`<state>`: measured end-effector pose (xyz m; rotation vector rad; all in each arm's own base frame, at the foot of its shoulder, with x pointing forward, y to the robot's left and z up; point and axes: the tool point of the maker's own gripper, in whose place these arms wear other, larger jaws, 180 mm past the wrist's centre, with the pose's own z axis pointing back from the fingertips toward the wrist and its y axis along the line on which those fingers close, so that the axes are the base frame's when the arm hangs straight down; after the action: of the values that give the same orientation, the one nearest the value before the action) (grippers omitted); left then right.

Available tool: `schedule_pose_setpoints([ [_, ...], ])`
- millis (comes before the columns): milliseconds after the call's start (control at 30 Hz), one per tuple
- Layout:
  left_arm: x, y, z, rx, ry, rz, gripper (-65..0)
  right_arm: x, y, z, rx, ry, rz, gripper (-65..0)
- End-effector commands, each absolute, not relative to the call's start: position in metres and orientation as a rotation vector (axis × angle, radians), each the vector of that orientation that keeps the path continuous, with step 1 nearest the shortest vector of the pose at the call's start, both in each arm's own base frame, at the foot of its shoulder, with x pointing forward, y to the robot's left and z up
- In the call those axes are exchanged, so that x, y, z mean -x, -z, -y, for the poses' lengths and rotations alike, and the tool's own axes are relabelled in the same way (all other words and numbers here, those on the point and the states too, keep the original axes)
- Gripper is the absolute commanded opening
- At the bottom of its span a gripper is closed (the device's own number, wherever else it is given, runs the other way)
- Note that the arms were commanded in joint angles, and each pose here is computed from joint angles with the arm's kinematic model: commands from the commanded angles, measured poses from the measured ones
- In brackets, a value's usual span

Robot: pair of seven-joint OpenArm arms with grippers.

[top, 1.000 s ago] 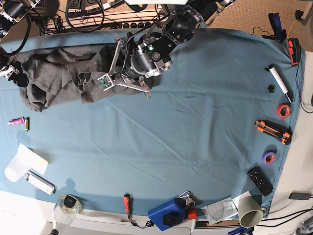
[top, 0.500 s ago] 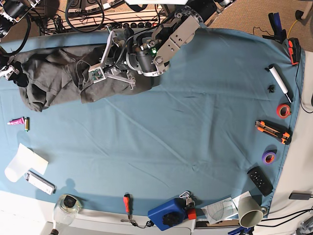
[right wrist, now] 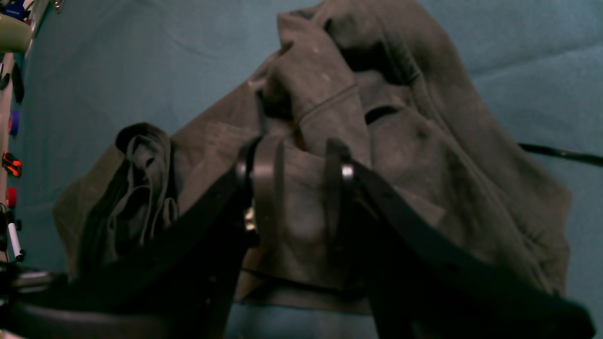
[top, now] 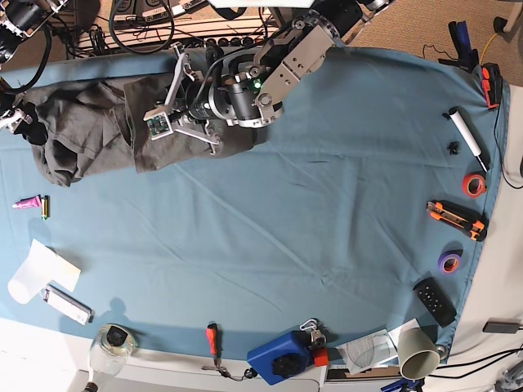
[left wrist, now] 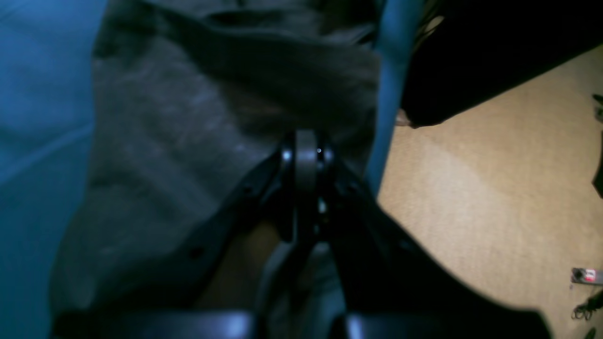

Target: Fold the T-shirt properly

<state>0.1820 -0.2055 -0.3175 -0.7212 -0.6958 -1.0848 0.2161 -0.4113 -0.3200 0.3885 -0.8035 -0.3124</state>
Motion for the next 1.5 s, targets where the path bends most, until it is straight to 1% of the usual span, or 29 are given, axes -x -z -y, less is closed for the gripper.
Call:
schedule_pose_setpoints([
  [0,-0.185,0.300,0.217,0.740,1.068,0.738,-65.0,-0.225,0.299,0.420,-0.368,0.289,0.865,-49.1],
  [133,-0.207,0.308,0.192,0.549,1.003,0.695,-65.0,-0.226,0.298,0.421,-0.367,0.291,0.872,-49.1],
  [367,-0.252,0.284,0.153,0.289,0.816,0.846,-65.0,-0.227,0.297,0.421,-0.366,0.292,0.879,-49.1],
  [500,-0.272,0.287,0.125,0.179,0.729,0.864,-65.0,-0.228,0.295,0.422,-0.367,0.294,0.894,-49.1],
  [667,-0.299,0.298,0.078,0.153,0.582,0.821,-65.0,-0.229,0.295,0.422,-0.366,0.295,0.897,-49.1],
  [833,-0.305,0.315,0.033,0.233,0.436,0.746,-65.0,-0.229,0.292,0.423,-0.365,0.292,0.902,-49.1],
  [1000,-0.283,0.318,0.009,0.259,0.423,0.739,-65.0,-0.237,0.274,0.427,-0.381,0.282,0.966,-49.1],
  [1133,-0.258,0.313,-0.003,0.246,0.418,0.762,-65.0,-0.242,0.258,0.437,-0.346,0.259,0.990,-49.1],
  [1300,-0.235,0.303,-0.015,0.231,0.427,0.786,-65.0,-0.242,0.246,0.450,-0.291,0.228,0.976,-49.1],
  [1467,-0.220,0.308,-0.020,0.224,0.434,0.757,-65.0,-0.237,0.249,0.450,-0.283,0.209,0.919,-49.0],
])
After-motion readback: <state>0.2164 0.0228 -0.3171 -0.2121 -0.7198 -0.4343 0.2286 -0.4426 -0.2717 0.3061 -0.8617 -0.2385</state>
